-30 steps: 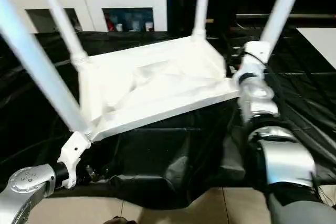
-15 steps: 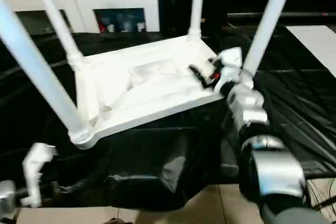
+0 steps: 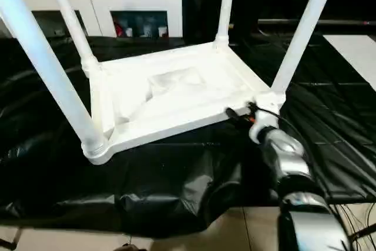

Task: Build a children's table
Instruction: Rotate table base

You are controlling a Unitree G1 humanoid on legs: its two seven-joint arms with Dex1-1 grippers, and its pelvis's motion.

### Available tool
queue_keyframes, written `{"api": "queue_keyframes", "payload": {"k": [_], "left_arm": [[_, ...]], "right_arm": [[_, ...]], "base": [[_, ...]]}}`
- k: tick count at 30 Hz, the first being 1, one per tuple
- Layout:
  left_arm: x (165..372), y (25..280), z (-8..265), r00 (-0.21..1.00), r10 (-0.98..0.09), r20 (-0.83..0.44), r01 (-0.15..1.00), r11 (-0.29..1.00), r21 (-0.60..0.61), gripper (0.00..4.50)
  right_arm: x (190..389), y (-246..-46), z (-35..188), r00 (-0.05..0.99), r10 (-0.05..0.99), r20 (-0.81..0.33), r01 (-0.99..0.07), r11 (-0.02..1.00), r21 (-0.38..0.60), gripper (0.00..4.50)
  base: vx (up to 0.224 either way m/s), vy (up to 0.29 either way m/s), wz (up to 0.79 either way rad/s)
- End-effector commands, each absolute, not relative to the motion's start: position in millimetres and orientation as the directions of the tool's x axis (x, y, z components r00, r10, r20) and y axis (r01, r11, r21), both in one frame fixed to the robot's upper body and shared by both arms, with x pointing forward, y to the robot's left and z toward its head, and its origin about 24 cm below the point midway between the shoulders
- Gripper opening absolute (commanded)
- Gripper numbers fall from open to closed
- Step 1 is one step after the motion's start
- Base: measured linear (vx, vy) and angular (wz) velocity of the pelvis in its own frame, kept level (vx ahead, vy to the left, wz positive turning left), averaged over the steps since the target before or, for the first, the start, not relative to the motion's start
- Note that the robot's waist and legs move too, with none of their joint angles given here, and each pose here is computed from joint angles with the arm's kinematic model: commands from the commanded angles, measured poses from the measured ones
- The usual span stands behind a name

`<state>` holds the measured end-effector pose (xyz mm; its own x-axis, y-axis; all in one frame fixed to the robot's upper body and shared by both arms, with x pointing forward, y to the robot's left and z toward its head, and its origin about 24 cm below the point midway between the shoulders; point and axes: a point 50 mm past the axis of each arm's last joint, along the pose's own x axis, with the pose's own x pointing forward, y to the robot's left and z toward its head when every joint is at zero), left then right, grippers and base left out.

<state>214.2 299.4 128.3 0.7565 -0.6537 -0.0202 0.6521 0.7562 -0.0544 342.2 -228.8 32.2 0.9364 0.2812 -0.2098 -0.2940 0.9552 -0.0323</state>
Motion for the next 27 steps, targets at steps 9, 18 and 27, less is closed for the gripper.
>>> {"api": "queue_keyframes", "payload": {"k": [9, 18, 27], "left_arm": [[243, 269, 135, 0.701, -0.712, 0.041, 0.712, 0.697, -0.086, 4.41], [250, 220, 141, 0.524, -0.847, 0.09, 0.85, 0.514, -0.116, 4.41], [239, 191, 144, 0.378, -0.923, 0.069, 0.921, 0.367, -0.128, 4.41]], "right_arm": [[335.8, -239.6, 22, 0.936, 0.178, -0.303, -0.221, 0.969, -0.111, 3.73], [340.4, -220.0, 15, 0.927, 0.189, -0.324, -0.24, 0.963, -0.122, 3.73], [347.1, -193.1, 16, 0.902, 0.287, -0.322, -0.337, 0.935, -0.112, 3.73]], "base": [[0.0, 0.0, 0.0], [0.0, 0.0, 0.0], [0.0, 0.0, 0.0]]}}
